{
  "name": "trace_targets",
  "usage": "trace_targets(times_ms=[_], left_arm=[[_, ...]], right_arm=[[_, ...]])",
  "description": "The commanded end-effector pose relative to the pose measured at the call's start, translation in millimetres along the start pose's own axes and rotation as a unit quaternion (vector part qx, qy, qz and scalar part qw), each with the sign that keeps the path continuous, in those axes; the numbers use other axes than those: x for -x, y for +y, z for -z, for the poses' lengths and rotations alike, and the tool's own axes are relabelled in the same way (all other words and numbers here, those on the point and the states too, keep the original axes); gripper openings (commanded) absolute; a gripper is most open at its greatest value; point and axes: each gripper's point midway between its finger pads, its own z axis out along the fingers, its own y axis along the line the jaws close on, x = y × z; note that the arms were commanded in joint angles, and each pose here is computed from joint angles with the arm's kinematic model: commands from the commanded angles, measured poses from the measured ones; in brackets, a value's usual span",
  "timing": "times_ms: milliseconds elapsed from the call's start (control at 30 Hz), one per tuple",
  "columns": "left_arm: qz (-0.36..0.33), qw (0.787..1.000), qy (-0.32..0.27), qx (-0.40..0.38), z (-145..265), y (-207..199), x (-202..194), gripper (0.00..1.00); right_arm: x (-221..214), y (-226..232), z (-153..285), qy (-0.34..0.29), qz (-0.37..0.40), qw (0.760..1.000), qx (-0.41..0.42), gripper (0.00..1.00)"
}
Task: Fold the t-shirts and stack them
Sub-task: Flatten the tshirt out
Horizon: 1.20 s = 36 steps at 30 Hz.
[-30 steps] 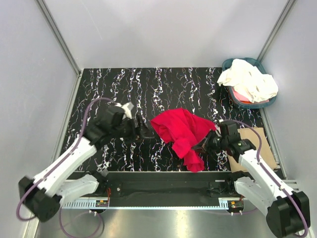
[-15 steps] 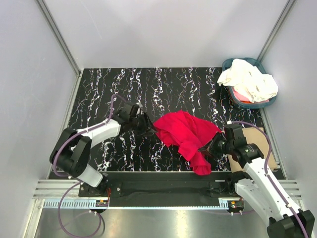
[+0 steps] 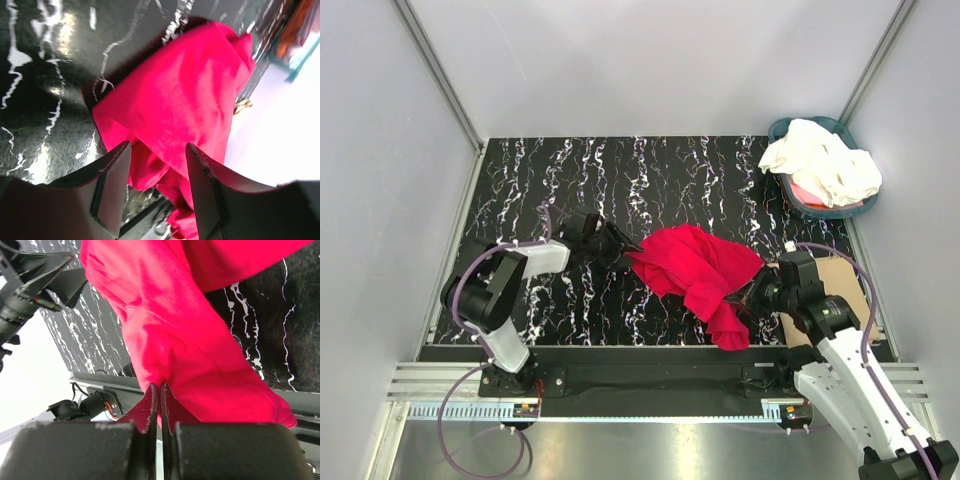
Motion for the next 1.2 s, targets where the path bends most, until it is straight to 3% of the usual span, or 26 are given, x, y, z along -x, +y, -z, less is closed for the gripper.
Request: trace_targets(times_ms=[0,133,200,233,333,467,600,700,733,867,933,1000,1033,1067,1133,1167], left_arm=[[0.034,0.999,-0.023,-0.027,-1.3,-27.2,15.7,0.51],[0.036,0.998,-0.04,-0.016,-6.6,-27.8,28.6,0.44],[0.037,0.998,-0.039,-0.019,-13.4,-31.1,34.1,0.33],[0.033,0.998,-0.041,-0.025,-14.1,-35.1,38.5,0.21],[-0.001,0.998,-0.059,-0.016,-7.9,-48.4,57.0,0.0],[-0.091,0.987,-0.135,0.0,35.4,-88.3,94.3,0.0],[-0.194,0.946,-0.26,-0.006,117.7,-165.0,130.6,0.0],[-0.264,0.909,-0.318,-0.055,181.7,-225.3,131.6,0.0],[-0.275,0.898,-0.334,-0.075,203.1,-241.8,128.8,0.0],[-0.323,0.858,-0.376,-0.137,272.4,-293.5,110.7,0.0],[-0.331,0.844,-0.391,-0.16,304.6,-299.0,94.6,0.0],[-0.325,0.85,-0.389,-0.139,302.0,-274.4,90.4,0.0],[-0.327,0.845,-0.396,-0.15,320.1,-268.0,76.9,0.0],[-0.315,0.858,-0.388,-0.114,300.5,-235.7,80.7,0.0],[-0.3,0.864,-0.39,-0.109,308.2,-205.5,66.4,0.0],[-0.291,0.881,-0.366,-0.076,282.4,-168.2,63.3,0.0]], right_arm=[[9.7,13.9,11.8,-0.026,0.019,0.999,0.017,0.0],[10.3,15.7,12.7,-0.027,0.022,0.999,0.02,0.0],[10.3,15.8,12.4,-0.026,0.022,0.999,0.019,0.0],[10.9,15.6,12.4,-0.027,0.025,0.999,0.018,0.0],[22.3,23.2,17.0,-0.046,0.043,0.998,0.015,0.0],[53.0,34.9,17.6,-0.081,0.078,0.993,-0.021,0.0],[113.7,59.2,23.2,-0.158,0.122,0.977,-0.081,0.0],[173.2,105.4,41.5,-0.223,0.182,0.951,-0.108,0.0],[198.6,139.5,56.6,-0.253,0.214,0.938,-0.097,0.0],[233.6,207.2,105.6,-0.316,0.261,0.91,-0.053,0.0],[225.7,223.6,120.8,-0.316,0.271,0.909,-0.017,0.0],[203.8,226.1,117.9,-0.28,0.267,0.922,0.024,0.0],[187.4,209.2,108.8,-0.255,0.261,0.931,0.023,0.0],[172.3,201.2,100.8,-0.227,0.254,0.939,0.035,0.0],[123.4,162.5,69.0,-0.132,0.221,0.965,0.049,0.07],[106.4,147.9,59.0,-0.102,0.203,0.972,0.052,0.09]])
